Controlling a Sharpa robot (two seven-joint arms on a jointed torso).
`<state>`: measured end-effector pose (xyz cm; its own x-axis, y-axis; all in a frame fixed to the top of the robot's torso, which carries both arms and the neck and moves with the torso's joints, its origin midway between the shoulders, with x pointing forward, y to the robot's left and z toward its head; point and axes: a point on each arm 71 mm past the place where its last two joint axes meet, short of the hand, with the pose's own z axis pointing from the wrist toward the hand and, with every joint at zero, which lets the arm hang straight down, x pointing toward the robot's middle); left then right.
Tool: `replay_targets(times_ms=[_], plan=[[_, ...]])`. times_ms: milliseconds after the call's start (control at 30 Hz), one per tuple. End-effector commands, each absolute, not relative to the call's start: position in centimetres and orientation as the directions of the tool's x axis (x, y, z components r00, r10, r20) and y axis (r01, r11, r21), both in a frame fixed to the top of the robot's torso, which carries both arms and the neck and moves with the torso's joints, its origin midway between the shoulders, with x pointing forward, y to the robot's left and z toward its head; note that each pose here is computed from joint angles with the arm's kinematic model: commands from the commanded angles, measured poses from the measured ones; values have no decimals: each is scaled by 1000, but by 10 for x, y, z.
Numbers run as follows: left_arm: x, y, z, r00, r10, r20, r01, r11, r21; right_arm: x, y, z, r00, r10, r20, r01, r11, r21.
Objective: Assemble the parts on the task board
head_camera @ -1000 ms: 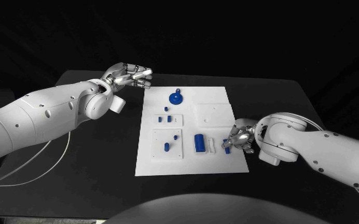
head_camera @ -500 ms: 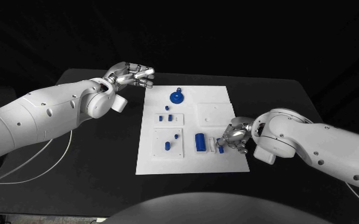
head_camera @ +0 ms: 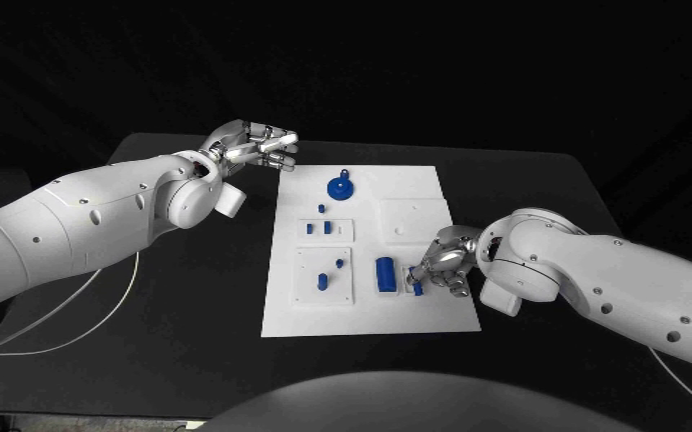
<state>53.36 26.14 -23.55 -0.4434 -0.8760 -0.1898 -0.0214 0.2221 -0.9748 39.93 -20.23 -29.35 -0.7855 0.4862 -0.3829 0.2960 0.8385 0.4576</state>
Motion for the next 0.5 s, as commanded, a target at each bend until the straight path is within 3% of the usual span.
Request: replay_targets(times_ms=[33, 500], plan=[[533, 259, -236, -457, -872, -173, -24, 207, -978, 400, -203, -296, -786, 472, -400, 299, 856, 422], [532, 259, -236, -457, -872, -173, -27, 208, -978, 402, -201, -302, -779, 439, -447, 269, 879, 393]])
